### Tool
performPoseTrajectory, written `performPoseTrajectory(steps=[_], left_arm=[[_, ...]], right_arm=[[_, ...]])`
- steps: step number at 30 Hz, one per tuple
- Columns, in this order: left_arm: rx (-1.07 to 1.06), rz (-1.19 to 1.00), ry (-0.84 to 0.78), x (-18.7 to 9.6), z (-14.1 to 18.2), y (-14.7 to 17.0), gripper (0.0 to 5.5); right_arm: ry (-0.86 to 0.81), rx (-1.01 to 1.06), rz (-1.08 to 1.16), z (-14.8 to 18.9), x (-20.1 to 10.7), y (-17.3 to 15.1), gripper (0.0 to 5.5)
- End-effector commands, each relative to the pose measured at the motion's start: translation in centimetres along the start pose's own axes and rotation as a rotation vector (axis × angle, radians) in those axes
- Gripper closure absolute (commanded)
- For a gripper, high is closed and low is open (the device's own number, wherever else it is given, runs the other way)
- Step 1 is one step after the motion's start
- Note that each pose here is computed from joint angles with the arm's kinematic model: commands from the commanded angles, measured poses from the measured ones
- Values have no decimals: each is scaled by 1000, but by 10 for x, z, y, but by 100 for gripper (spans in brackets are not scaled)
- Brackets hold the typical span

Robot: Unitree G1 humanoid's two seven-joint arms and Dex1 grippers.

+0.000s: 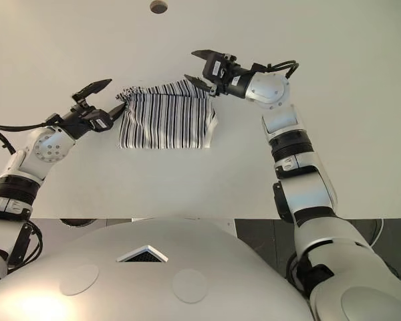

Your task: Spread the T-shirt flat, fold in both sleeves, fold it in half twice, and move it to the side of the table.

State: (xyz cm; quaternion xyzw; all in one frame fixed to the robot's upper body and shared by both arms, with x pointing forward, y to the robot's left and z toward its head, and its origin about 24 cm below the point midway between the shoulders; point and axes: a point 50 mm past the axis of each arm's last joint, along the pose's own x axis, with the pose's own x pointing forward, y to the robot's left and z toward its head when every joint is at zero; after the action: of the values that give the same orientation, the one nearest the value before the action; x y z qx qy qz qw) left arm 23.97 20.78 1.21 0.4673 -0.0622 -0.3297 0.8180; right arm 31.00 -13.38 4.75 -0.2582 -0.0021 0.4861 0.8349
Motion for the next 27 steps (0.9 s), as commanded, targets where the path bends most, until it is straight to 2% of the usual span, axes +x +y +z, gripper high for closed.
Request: performPoseTrajectory(steps=[1,7,10,13,16,18,22,27], left_arm=[[-121,126,-44,4,8,18,148],[-267,369,-54,4,9,52,148],[-326,393,-47,5,10,56,148],[-302,391,-43,5,12,56,148],[-297,445,-86,4,19,61,148],[-274,526,-160,1,31,68,148],[-226,678,-324,-8,61,77,148],[-193,710,-396,-9,78,77,148]], right_arm=[[16,50,-7,-7,1,7,295],[-28,84,-28,-5,4,12,295],[-73,83,-25,2,3,18,295],[-196,125,-30,21,3,20,295],[-330,222,92,44,2,36,295],[-344,293,197,48,3,52,295],[-282,391,311,42,14,70,295],[-15,350,300,3,39,82,295]])
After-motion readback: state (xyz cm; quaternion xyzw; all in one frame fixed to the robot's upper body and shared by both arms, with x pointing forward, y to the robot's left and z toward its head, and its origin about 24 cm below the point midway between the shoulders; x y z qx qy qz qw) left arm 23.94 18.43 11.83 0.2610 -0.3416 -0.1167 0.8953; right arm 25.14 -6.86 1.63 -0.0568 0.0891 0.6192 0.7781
